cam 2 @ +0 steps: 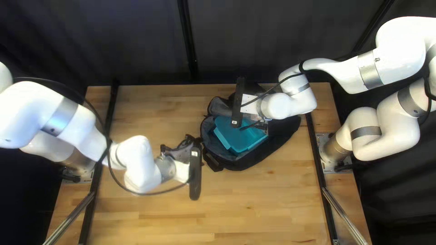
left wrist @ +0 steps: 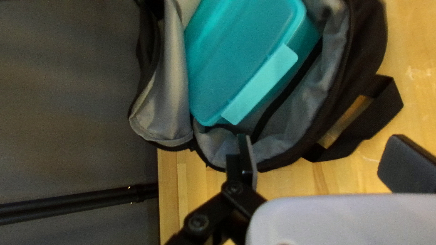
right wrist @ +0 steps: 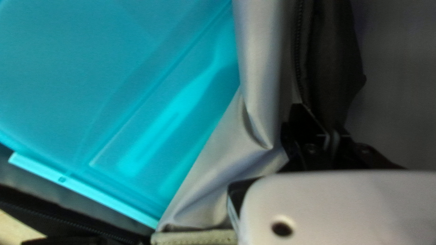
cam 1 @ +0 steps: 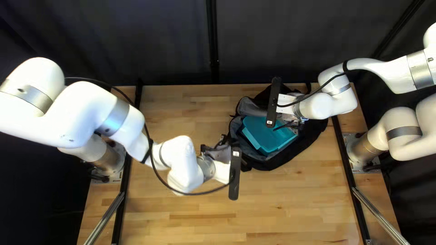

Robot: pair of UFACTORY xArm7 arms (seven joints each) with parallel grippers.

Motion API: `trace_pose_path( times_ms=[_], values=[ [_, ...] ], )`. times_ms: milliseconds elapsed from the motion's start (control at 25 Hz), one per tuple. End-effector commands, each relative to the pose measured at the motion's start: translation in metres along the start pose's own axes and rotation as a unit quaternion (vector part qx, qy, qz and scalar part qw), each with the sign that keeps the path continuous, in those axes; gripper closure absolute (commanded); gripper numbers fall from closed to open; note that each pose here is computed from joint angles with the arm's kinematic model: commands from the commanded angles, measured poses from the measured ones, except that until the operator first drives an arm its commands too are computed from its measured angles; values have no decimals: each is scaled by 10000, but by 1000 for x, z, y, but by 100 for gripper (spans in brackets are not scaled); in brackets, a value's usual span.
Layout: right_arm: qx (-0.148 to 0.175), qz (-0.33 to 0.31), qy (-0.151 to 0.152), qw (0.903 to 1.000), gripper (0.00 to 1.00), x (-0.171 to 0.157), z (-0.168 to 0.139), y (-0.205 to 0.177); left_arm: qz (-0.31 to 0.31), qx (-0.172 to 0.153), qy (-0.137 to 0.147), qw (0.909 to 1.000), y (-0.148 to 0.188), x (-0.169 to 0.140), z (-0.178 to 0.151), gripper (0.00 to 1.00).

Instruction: Remove a lunch box from a kids backpack

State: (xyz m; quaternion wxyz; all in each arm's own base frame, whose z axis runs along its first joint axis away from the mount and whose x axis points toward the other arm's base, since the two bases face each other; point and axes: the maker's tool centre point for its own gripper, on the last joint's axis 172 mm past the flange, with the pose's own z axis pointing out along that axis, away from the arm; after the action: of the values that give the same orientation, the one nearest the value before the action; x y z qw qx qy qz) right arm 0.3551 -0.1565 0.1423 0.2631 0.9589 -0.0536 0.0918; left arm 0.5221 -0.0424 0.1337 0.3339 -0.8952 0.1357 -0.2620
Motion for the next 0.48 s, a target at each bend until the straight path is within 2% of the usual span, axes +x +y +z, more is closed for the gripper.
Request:
trace_pose_path(
  times_ms=[40, 280, 480],
  values=[
    [0, 0, 0, 10000, 100, 0, 0, 0, 67, 210, 350, 9991, 17, 10, 4, 0],
    [0, 0, 0, 10000, 100, 0, 0, 0, 575, 780, 825, 9919, 4, 27, 7, 0],
    [0, 0, 0, 10000, 100, 0, 0, 0, 1013, 1129, 1149, 9817, -9, 36, 34, 0]
  ],
)
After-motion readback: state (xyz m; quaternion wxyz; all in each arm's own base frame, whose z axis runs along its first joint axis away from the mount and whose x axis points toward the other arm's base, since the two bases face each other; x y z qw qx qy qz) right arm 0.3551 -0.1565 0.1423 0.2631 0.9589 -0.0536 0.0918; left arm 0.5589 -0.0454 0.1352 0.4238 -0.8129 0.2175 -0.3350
